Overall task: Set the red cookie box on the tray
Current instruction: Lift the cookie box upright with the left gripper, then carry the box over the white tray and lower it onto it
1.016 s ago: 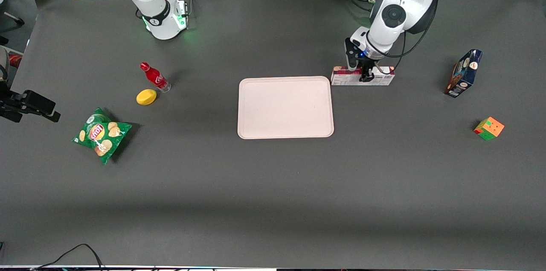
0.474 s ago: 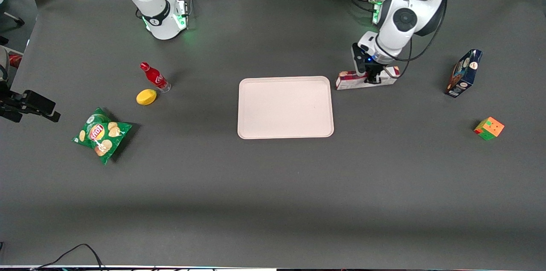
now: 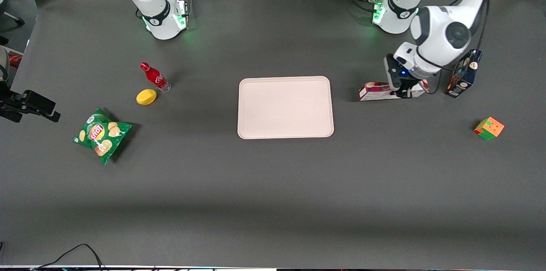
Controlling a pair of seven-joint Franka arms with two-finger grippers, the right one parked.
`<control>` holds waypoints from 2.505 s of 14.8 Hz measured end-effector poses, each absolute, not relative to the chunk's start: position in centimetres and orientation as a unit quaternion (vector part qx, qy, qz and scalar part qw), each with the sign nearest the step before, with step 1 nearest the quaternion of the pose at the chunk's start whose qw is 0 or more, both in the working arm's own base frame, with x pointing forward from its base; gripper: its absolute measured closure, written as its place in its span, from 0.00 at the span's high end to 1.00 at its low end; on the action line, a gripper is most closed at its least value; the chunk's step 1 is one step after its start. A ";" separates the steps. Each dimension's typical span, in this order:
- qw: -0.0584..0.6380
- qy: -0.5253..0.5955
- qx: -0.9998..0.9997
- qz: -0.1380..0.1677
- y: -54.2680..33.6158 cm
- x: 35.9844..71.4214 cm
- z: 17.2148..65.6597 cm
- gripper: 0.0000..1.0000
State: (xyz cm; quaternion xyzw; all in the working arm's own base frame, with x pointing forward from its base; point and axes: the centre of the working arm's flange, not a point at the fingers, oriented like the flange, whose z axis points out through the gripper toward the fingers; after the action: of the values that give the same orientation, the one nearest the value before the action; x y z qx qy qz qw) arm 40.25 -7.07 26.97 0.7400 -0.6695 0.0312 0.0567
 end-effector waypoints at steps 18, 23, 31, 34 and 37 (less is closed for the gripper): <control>-0.035 -0.363 0.931 -0.016 -23.4 44.1 49.5 0.21; 0.001 -0.152 0.988 -0.019 -29.7 41.2 48.6 0.21; 0.049 0.005 0.998 -0.030 -36.3 41.4 41.6 0.21; 0.023 0.015 0.999 -0.021 -36.7 42.5 37.7 0.21; 0.003 0.018 1.000 -0.004 -37.0 43.0 33.2 0.21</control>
State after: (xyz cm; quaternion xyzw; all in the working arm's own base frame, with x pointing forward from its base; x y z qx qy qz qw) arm 43.01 -36.98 33.15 0.9998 0.0184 -0.0038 0.0034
